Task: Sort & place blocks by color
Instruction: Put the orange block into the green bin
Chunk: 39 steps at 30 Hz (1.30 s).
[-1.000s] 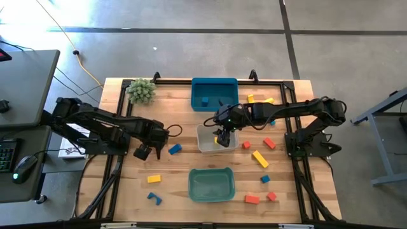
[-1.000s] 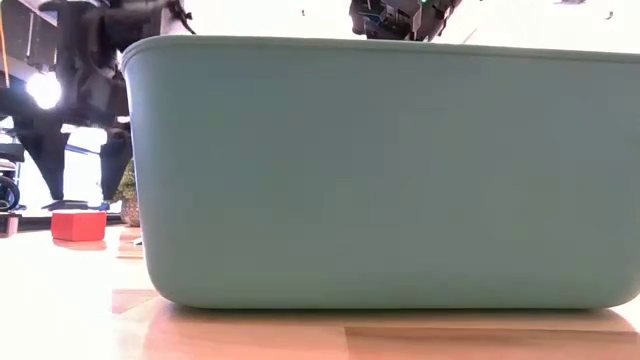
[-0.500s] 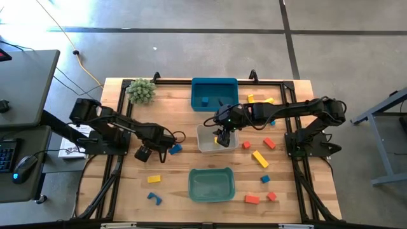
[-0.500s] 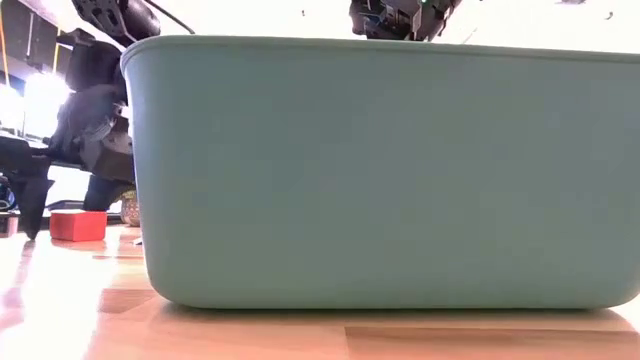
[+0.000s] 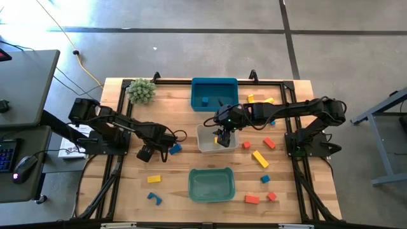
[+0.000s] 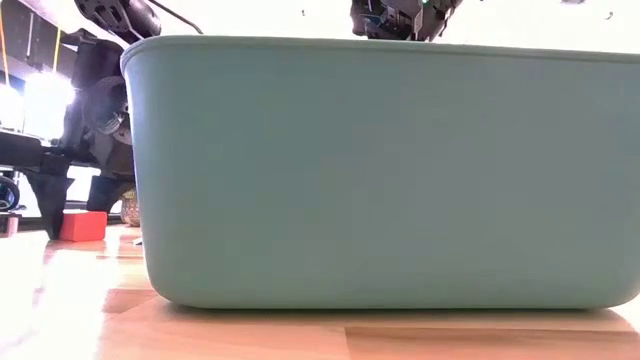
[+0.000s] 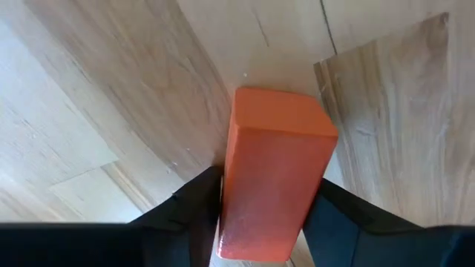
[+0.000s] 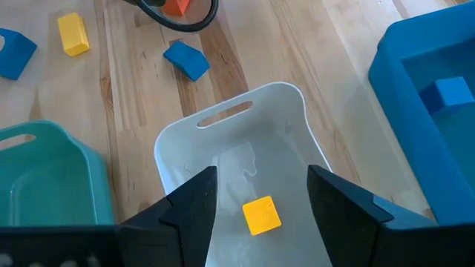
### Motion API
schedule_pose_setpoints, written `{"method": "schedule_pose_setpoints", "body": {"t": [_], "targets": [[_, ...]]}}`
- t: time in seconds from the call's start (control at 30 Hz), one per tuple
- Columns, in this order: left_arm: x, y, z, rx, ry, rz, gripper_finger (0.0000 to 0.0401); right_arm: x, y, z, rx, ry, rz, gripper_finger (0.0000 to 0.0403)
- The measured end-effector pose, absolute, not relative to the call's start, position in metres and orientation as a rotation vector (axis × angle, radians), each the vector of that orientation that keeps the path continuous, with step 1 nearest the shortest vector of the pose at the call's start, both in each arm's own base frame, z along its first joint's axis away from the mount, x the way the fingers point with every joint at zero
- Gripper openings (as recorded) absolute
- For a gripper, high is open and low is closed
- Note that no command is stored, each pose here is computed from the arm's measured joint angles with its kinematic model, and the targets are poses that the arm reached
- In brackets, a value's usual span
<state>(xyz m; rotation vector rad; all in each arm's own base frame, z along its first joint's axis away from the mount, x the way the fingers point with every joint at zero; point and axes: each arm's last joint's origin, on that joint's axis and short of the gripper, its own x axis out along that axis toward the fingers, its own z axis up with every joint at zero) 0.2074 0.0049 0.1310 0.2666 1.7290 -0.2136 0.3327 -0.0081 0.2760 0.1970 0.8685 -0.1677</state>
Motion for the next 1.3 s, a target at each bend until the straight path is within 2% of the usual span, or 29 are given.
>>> {"method": "schedule_pose_setpoints", "body": {"t": [0.17, 0.5, 1.0, 1.3], "targets": [[0.208, 0.004, 0.132, 0.254, 1.719, -0.235, 0.0106, 0.333, -0.008, 0.276, 0.197, 0.868, -0.168, 0.0197], [0.224, 0.003, 0.149, 0.111, 1.638, -0.211, 0.0105, 0.333, -0.008, 0.276, 0.229, 0.866, -0.183, 0.0197], [0.277, -0.007, 0.221, -0.094, 1.253, -0.058, 0.0105, 0.331, -0.023, 0.276, 0.242, 0.858, -0.291, 0.0197], [0.299, -0.036, 0.241, -0.274, 1.021, -0.036, 0.0105, 0.329, -0.045, 0.276, 0.297, 0.844, -0.363, 0.0197]]}}
